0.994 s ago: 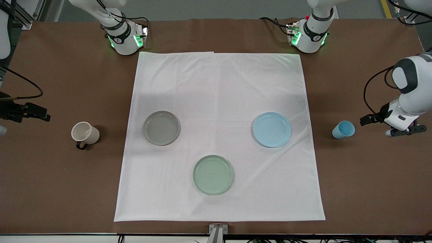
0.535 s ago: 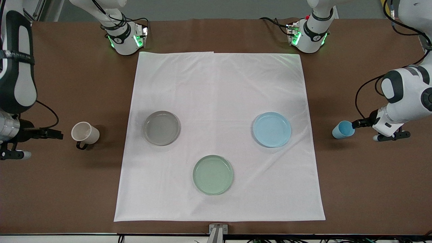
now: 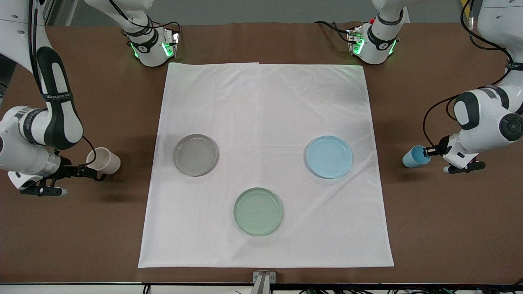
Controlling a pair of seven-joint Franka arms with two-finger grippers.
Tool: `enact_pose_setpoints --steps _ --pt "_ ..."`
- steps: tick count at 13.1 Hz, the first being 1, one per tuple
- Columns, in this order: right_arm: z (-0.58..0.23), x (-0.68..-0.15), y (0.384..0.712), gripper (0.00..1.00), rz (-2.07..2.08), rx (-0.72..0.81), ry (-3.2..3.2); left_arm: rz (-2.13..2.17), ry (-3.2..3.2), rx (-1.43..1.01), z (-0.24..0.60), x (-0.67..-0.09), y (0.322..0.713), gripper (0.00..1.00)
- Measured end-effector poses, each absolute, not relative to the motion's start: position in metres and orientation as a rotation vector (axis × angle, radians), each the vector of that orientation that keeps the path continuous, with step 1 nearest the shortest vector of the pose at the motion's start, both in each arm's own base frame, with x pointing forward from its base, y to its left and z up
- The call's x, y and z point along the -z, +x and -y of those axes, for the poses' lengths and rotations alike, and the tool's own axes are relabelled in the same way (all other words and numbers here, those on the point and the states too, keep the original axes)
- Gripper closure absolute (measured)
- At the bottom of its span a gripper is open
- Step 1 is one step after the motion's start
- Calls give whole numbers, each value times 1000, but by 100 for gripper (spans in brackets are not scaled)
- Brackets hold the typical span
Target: Place blue cup in blue plate and white mug in gray plate
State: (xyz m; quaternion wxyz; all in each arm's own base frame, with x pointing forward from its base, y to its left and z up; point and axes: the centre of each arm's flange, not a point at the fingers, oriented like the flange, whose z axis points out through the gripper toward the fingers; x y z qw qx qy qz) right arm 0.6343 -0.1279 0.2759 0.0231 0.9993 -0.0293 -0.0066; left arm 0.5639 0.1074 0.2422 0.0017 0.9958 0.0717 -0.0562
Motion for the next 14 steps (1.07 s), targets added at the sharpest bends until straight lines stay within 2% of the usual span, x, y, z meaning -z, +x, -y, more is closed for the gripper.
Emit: enact_pose_setpoints --steps 2,7,8,9,11,12,14 --pt "129 -255 628 0 95 23 3092 -222 3118 163 -103 -246 567 96" --pt "131 -233 626 4 98 35 3090 -182 3114 148 -85 -253 572 96" --pt "132 -231 626 12 100 32 3089 -189 3111 151 -77 -260 573 96" --pt "132 -229 626 12 101 32 3088 -205 3107 157 -64 -269 575 96" --pt "132 -224 626 30 112 32 3092 -244 3102 164 -32 -289 575 96" --pt "132 -221 626 30 126 31 3100 -264 3099 163 -18 -294 575 96" --pt "131 -217 626 43 145 33 3112 -314 3090 159 7 -299 575 96"
